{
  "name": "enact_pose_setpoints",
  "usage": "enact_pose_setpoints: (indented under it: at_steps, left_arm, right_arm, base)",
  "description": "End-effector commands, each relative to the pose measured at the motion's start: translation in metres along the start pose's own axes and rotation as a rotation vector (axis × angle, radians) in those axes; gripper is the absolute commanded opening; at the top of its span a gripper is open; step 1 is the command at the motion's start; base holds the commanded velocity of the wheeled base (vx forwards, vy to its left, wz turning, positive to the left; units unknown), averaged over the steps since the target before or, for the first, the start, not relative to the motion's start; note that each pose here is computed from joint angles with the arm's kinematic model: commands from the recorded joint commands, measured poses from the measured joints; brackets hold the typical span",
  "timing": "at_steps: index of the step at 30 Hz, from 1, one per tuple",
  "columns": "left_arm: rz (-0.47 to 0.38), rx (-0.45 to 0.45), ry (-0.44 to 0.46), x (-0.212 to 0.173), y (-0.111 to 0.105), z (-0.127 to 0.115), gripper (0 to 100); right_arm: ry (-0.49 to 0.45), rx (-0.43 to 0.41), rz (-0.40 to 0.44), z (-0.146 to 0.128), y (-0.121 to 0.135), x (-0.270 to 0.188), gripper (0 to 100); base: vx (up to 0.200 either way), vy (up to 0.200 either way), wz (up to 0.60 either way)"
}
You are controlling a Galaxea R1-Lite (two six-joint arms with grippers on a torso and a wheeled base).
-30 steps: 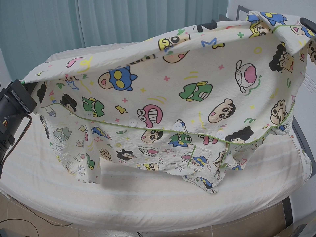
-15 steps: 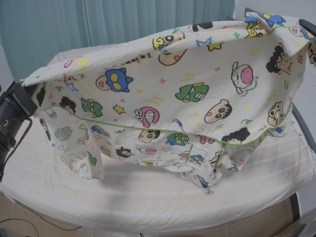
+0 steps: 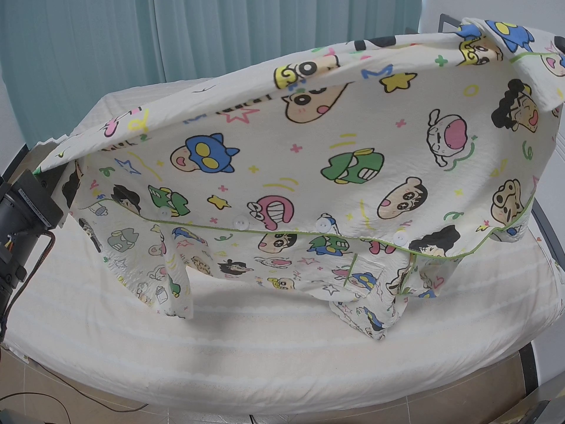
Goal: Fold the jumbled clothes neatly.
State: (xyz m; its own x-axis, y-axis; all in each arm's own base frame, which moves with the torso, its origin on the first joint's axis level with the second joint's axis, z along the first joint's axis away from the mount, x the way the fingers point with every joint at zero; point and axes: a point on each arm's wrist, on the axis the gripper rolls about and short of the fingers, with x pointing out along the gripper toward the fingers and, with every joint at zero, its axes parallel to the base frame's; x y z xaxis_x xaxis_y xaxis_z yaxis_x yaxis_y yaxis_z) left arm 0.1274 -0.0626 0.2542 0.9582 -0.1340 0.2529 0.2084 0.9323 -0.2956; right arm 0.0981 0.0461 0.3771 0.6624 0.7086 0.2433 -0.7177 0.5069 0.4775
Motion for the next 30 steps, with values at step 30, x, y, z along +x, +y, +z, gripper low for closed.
enact_pose_setpoints:
  at_steps: [30]
  left_arm:
    - [0.067, 0.043, 0.262, -0.004, 0.017, -0.066, 0]
  right_arm:
    - [0.108, 0.052, -0.117, -0.032, -0.090, 0.051, 0]
  base:
    - [-0.067, 0.000, 0.00]
